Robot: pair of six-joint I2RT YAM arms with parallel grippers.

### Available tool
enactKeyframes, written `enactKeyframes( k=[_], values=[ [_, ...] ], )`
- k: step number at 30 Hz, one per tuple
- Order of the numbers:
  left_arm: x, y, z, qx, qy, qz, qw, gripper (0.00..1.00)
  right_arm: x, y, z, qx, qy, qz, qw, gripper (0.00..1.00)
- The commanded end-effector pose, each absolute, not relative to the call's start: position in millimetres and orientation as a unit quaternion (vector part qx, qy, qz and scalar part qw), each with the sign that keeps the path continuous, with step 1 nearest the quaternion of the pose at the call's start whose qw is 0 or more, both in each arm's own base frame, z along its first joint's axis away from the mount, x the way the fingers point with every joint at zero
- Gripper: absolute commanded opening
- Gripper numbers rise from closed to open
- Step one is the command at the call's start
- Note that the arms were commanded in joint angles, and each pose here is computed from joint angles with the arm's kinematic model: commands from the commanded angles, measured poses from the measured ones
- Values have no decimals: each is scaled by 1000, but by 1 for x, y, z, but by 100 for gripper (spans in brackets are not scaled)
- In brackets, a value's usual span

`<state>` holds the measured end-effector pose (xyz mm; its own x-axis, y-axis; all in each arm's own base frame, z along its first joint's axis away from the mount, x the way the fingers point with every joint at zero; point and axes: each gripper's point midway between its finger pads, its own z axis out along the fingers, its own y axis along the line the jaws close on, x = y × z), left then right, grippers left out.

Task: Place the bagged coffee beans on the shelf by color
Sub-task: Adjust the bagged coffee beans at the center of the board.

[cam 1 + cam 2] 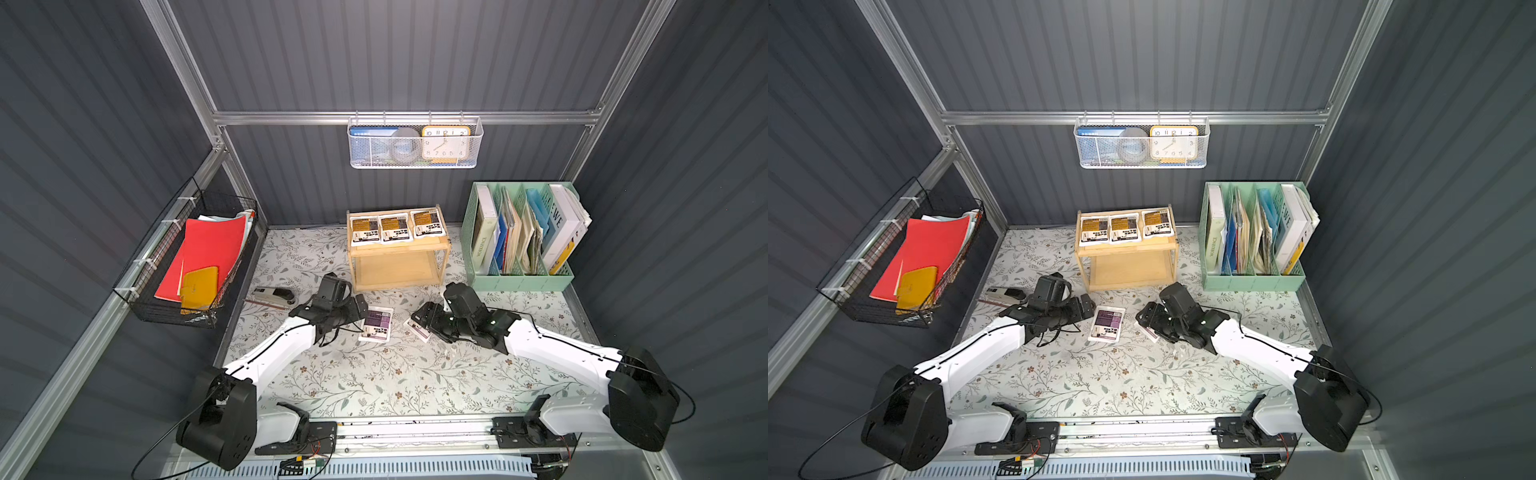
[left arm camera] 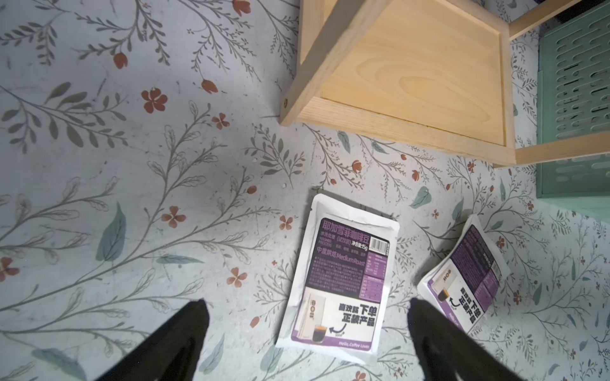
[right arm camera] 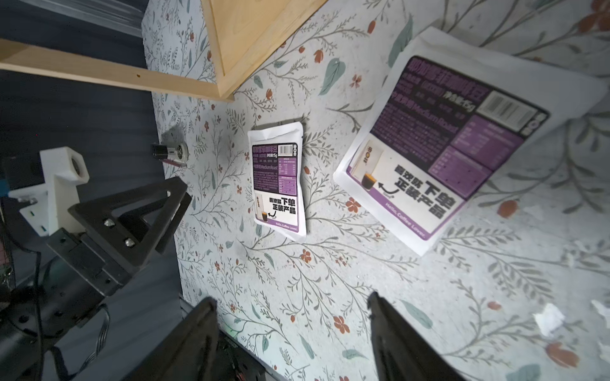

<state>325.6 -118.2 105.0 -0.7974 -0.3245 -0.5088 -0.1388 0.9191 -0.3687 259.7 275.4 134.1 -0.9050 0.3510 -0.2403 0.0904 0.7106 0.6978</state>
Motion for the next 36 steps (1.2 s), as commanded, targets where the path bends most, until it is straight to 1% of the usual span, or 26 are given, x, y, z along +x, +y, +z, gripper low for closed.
enactKeyframes(
  k=[1,7,14,18,27,32,36],
  values=[
    [324,-114,95,-128,936,-147,292,100,255,275,144,70,912,353,196,75],
    [320,-113,77,-141,941,-145,271,100,248,271,127,92,913,356,177,75],
    [313,-124,62,-139,940,-176,257,100,233,268,100,96,922,348,140,75],
    [305,-129,50,-135,940,-191,250,100,232,267,89,103,923,345,134,75],
    [299,-151,35,-111,935,-240,236,100,248,275,98,151,907,366,145,75],
    [296,-173,33,-88,933,-264,229,100,255,272,97,173,906,356,153,75],
    [285,-192,33,-73,930,-281,224,100,263,268,101,183,906,344,167,75]
  ],
)
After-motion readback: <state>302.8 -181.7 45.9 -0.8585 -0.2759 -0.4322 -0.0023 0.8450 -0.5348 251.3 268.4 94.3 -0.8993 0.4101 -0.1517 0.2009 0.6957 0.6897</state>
